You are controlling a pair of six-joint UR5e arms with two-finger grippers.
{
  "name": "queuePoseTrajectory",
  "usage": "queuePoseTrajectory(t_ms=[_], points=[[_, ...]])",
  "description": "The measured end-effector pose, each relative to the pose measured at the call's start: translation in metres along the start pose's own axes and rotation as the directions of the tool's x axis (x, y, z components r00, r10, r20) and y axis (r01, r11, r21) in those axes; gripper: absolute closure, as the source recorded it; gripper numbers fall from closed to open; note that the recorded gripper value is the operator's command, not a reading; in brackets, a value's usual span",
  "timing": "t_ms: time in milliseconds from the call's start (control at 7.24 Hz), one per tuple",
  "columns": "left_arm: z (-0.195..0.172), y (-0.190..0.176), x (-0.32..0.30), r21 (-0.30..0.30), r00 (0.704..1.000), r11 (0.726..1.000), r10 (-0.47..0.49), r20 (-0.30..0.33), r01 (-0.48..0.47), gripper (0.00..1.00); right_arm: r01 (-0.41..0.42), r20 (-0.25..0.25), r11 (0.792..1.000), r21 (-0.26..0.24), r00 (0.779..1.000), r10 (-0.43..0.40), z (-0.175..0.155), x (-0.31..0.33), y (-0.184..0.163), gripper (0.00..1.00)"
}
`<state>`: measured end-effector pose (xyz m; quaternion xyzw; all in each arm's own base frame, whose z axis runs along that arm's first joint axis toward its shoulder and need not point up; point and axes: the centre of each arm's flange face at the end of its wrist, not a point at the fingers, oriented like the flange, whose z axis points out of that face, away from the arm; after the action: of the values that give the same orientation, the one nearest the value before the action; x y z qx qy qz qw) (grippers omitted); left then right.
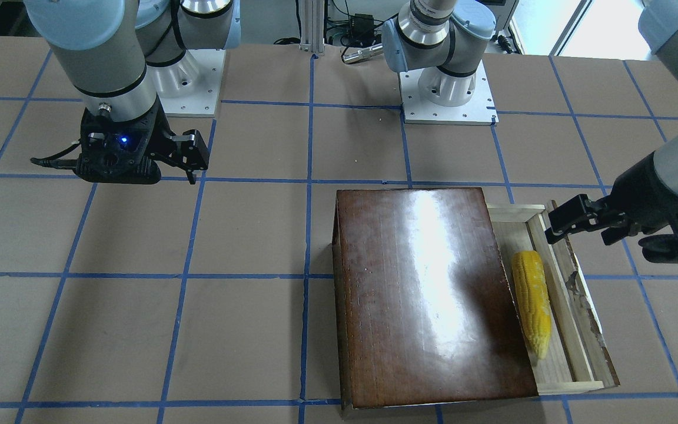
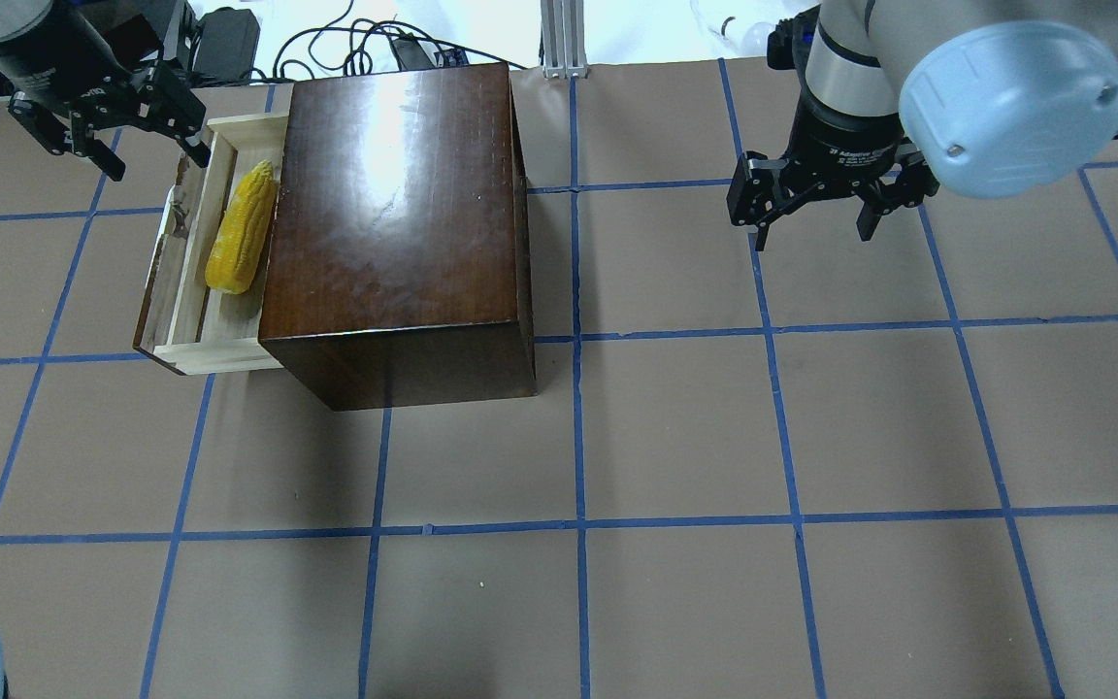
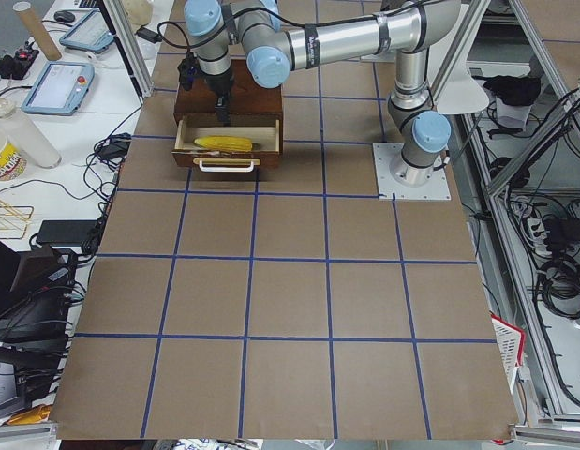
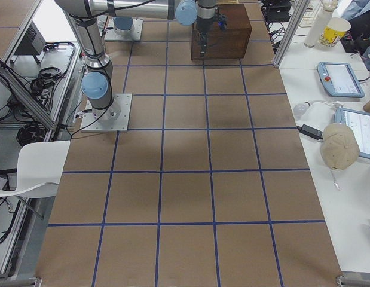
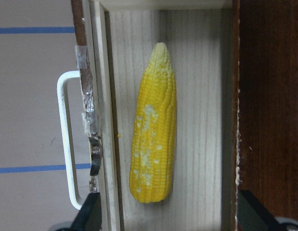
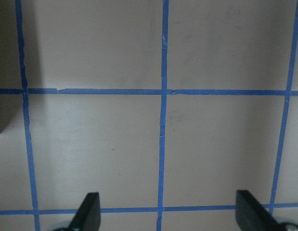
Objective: Open drawer and put corn inside
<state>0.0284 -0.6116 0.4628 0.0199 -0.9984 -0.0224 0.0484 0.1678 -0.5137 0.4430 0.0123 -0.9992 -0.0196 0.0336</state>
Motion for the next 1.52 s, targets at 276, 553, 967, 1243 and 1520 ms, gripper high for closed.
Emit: queuePoseTrajectory(t_ms=[276,553,967,1243,1520], points=[[-0.024,0.022,0.020,0.002,1.000,1.000,-0.014,0.019,0.014,0.00,0.000,0.001,1.000,0.000,1.000,0.000,0.000,0.000,0.000,0.00],[-0.028,0.032,0.069,0.011,0.998,0.999,-0.050,0.030,0.050,0.00,0.000,0.002,1.000,-0.001,1.000,0.000,0.000,0.000,0.000,0.00],[-0.007,0.042,0.109,-0.025,0.998,0.998,-0.049,0.038,0.050,0.00,0.000,0.003,1.000,0.000,1.000,0.000,0.000,0.000,0.000,0.00],[0.011,0.054,0.138,-0.058,0.996,0.998,0.005,0.092,0.000,0.00,0.000,0.003,1.000,-0.001,1.000,0.000,0.000,0.000,0.000,0.00],[0.017,0.062,0.151,-0.067,0.994,0.998,0.012,0.106,-0.005,0.00,0.000,0.003,1.000,-0.001,1.000,0.000,0.000,0.000,0.000,0.00]])
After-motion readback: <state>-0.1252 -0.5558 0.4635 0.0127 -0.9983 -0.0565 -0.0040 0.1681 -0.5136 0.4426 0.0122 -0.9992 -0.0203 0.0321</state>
